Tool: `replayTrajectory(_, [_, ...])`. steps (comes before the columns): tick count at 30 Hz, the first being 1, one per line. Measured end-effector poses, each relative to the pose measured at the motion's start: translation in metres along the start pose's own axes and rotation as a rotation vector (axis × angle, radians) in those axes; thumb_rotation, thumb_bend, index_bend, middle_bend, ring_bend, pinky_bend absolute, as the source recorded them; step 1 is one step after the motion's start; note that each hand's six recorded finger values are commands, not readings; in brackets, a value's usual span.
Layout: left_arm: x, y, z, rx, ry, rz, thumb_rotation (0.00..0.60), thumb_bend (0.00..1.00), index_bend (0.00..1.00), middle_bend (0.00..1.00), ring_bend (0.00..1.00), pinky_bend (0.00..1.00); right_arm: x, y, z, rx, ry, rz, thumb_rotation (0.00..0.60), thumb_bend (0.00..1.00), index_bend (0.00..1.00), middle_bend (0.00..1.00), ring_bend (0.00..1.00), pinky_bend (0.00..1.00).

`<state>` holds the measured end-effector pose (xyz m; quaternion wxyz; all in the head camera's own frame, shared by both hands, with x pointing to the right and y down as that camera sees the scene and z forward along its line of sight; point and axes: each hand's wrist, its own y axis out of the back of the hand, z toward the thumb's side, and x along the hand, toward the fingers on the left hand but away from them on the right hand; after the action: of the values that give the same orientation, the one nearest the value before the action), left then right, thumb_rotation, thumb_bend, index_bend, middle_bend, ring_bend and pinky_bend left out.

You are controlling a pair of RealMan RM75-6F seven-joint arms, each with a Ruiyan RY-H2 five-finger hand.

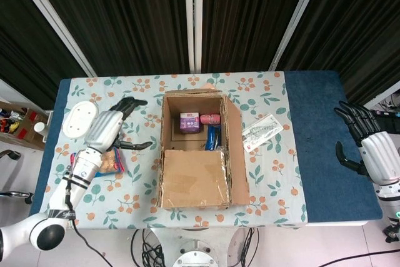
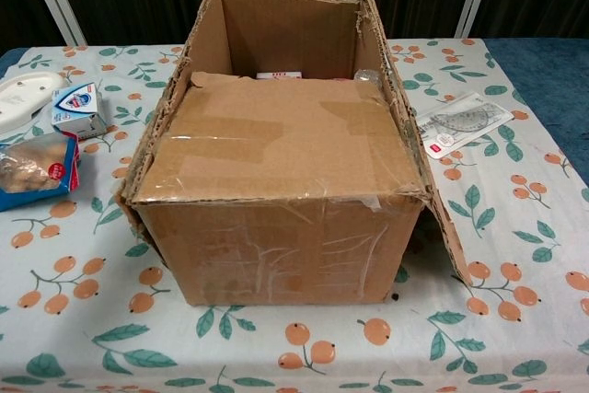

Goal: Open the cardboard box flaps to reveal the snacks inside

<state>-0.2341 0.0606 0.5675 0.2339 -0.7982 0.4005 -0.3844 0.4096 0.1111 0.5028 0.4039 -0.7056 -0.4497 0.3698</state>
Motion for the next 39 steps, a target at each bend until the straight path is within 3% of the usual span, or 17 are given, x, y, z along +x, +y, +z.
replayTrajectory(7, [-0.009, -0.034, 0.019, -0.057, -0.095, -0.120, 0.000, 0.00, 0.28, 0.26, 0.10, 0.19, 0.007, 0.000, -0.002, -0.008, -0.009, -0.008, 0.600, 0.53, 0.00, 0.00, 0.00, 0.00])
replayTrajectory(15, [0.004, -0.067, 0.054, -0.060, -0.196, -0.191, 0.000, 0.00, 0.29, 0.27, 0.10, 0.18, 0.018, 0.013, -0.015, -0.007, -0.044, -0.030, 0.600, 0.53, 0.00, 0.00, 0.00, 0.00])
replayTrajectory(21, [0.017, -0.083, 0.055, 0.010, -0.188, -0.214, 0.000, 0.00, 0.29, 0.27, 0.09, 0.18, 0.022, 0.014, -0.023, -0.009, -0.062, -0.032, 0.600, 0.53, 0.00, 0.00, 0.00, 0.00])
replayTrajectory(32, [0.031, -0.107, 0.053, 0.268, -0.179, -0.246, 0.000, 0.00, 0.32, 0.35, 0.08, 0.17, 0.021, 0.011, -0.030, -0.007, -0.078, -0.038, 0.600, 0.53, 0.00, 0.00, 0.00, 0.00])
replayTrajectory(39, [0.032, -0.121, 0.052, 0.303, -0.165, -0.288, 0.000, 0.00, 0.32, 0.38, 0.08, 0.16, 0.022, 0.011, -0.033, 0.002, -0.083, -0.045, 0.600, 0.53, 0.00, 0.00, 0.00, 0.00])
